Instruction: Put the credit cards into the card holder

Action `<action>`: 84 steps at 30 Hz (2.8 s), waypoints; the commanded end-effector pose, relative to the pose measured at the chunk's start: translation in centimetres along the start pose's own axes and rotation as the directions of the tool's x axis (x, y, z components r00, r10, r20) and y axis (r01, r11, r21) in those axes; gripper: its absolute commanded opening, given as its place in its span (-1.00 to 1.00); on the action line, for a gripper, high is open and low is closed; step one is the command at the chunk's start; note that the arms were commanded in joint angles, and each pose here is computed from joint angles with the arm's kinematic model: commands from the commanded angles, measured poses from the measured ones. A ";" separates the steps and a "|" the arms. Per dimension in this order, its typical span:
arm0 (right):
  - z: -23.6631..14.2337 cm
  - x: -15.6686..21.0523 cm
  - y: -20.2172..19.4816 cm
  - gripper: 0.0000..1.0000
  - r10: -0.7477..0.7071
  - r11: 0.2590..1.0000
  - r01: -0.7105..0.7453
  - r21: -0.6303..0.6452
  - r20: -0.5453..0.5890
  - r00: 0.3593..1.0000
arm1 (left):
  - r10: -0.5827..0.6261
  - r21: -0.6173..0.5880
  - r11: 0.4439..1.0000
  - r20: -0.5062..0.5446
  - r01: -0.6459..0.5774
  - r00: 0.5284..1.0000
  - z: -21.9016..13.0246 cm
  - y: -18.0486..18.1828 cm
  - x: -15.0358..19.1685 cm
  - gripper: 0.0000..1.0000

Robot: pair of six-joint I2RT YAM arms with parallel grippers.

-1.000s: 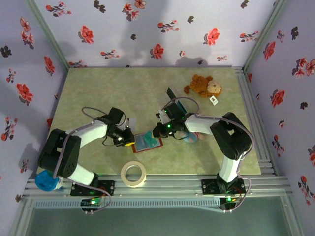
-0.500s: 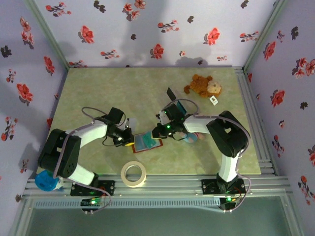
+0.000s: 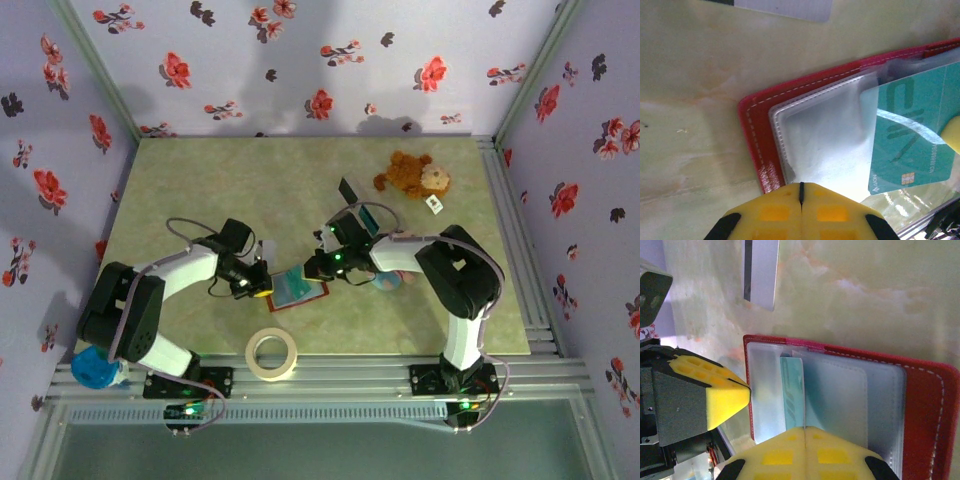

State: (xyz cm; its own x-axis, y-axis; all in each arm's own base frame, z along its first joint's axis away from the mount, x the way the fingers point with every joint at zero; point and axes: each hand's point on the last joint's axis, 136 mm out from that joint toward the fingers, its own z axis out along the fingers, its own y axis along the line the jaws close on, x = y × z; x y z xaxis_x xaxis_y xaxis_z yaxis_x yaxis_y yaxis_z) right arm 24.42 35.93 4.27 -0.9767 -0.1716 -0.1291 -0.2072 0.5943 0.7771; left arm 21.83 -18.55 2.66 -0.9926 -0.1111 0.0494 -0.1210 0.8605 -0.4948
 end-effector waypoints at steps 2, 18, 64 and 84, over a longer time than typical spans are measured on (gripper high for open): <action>1.1 -0.3 -0.1 -0.92 0.024 0.999 -0.024 0.021 0.021 0.999 | 0.006 -0.025 1.000 -0.014 -0.006 1.000 0.1 0.5 0.1 -0.86; 1.3 0.1 0.0 -0.83 0.057 0.997 -0.062 0.037 0.130 0.990 | 0.003 -0.025 1.000 -0.013 -0.004 1.000 0.3 0.6 0.2 -0.89; 1.8 2.5 0.8 -0.46 -0.078 0.975 0.075 0.208 0.009 0.997 | -0.122 -0.084 0.989 0.039 0.125 0.992 -0.9 3.7 1.8 -0.75; 6.1 3.9 3.7 -0.72 -0.119 0.978 0.129 0.164 -0.072 0.990 | -0.098 0.025 0.995 0.020 0.097 0.995 0.6 1.9 1.1 -0.85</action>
State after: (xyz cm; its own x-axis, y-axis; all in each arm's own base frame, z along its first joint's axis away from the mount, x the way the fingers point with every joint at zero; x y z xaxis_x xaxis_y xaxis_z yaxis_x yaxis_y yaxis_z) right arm 20.88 40.64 2.84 -0.9476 -0.2565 -0.1904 -0.3186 0.7159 0.6213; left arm 19.49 -16.17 1.34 -0.9687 -0.2205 0.1139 -0.2481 0.8550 -0.4554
